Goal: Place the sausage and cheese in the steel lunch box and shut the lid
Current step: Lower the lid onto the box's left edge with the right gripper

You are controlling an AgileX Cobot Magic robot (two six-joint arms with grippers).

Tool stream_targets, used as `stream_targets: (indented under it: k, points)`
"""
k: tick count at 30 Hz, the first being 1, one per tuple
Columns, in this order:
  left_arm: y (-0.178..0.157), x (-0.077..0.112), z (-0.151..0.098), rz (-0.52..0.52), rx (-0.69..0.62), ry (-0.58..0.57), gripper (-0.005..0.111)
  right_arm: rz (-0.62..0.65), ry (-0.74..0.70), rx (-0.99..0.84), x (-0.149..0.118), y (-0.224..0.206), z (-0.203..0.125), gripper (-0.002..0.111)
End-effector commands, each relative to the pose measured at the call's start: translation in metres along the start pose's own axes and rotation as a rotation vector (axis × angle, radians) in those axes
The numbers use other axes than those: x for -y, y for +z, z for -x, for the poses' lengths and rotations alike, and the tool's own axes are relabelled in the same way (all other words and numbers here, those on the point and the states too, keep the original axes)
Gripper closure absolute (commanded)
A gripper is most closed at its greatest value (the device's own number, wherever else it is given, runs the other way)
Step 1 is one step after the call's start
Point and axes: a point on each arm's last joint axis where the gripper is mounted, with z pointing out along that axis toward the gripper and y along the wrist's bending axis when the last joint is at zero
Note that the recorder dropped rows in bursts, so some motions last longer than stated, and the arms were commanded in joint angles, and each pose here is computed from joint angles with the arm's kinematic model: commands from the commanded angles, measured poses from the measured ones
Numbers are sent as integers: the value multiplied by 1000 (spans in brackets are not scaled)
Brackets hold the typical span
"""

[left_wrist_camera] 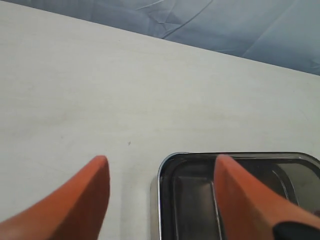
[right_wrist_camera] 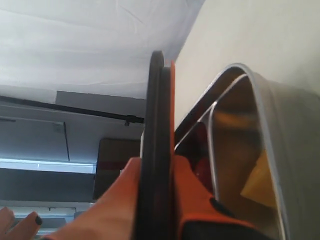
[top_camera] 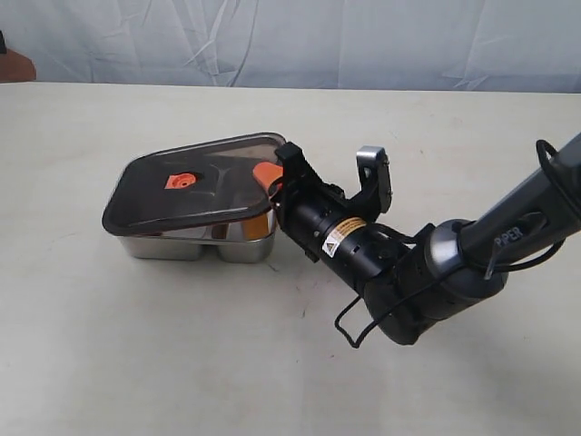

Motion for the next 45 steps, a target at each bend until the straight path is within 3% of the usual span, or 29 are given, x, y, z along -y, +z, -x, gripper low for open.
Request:
stream_targets:
  k: [1,4,9,11,32,40,45]
  points:
    - [0,-1,1,8,6,4,48,-45,12,-38,5,-1,-4,109]
    - [0,-1,1,8,6,4,48,-36,4,-53,4,-1,-5,102]
    - [0,-1,1,8,6,4,48,-35,0,-61,4,-1,-6,70]
    - [0,-1,1,8,6,2,48,-34,-2,-64,4,-1,-6,66]
    - [0,-1,1,8,6,2,48,18,-58,-165,-8,-3,-13,66]
    - [0,-1,1,8,6,2,48,-110,-96,-209,-7,-6,-14,66]
    - [0,-1,1,8,6,2,48,-74,-125,-212,-17,-7,-13,66]
